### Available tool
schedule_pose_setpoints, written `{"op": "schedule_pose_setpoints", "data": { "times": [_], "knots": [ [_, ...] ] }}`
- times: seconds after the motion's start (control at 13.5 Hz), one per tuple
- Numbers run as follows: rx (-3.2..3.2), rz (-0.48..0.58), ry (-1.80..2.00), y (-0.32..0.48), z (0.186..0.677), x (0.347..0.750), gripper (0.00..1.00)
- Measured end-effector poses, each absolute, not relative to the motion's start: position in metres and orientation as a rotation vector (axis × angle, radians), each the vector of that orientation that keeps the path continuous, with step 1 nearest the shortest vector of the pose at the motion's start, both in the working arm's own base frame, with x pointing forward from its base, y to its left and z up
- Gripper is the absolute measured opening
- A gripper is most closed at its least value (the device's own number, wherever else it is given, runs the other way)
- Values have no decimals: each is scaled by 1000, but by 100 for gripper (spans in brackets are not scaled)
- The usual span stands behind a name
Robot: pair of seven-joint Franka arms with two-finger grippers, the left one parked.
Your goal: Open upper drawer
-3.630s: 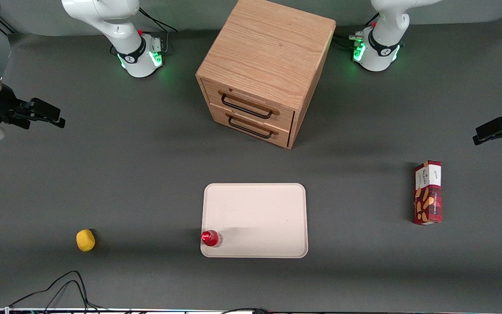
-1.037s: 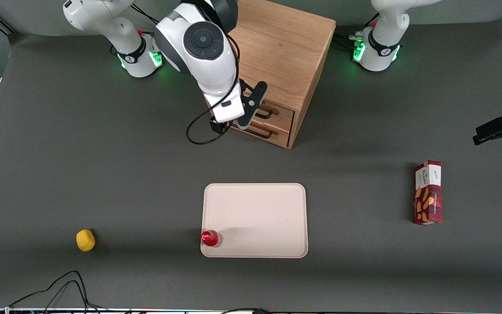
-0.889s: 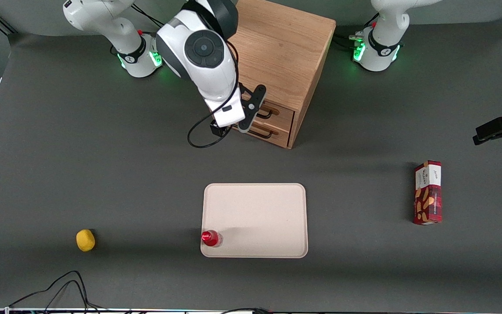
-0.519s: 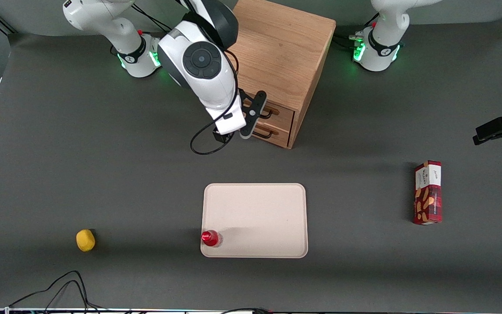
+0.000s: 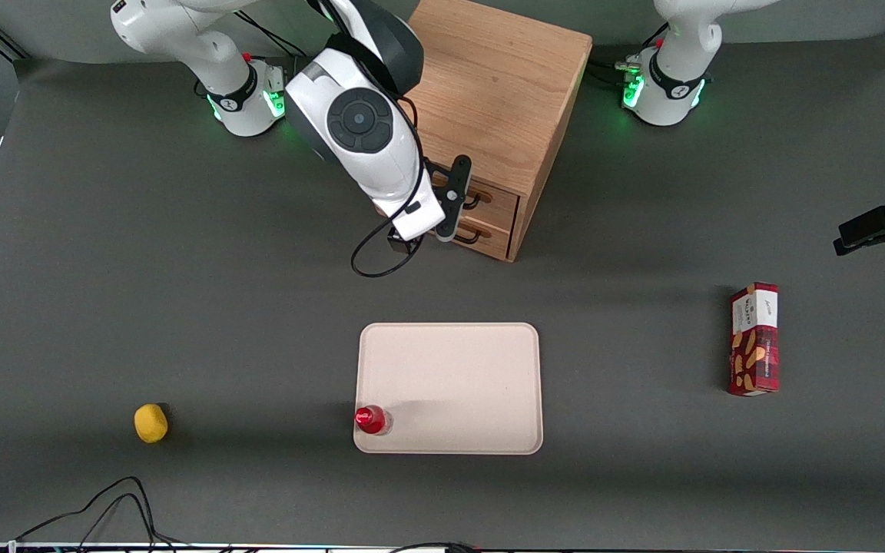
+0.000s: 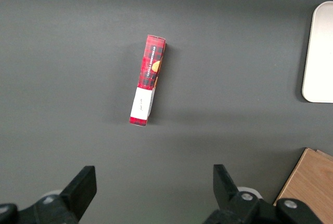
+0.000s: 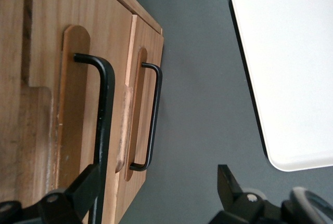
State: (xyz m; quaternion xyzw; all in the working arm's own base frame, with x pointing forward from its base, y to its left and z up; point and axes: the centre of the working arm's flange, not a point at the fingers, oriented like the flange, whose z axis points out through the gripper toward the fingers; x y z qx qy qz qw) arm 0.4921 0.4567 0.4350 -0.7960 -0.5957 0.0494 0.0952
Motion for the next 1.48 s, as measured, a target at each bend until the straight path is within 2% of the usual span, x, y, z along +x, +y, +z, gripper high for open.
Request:
{"op": "schedule_pose_setpoints", "data": {
  "times": [0.37,1.11,1.48],
  "knots": [
    [-2256,136,-1753,451,435,498,100],
    [-2227,223,-1726,457,398,492,100],
    [-2230,234,-1707,454,390,496,100]
  ]
}}
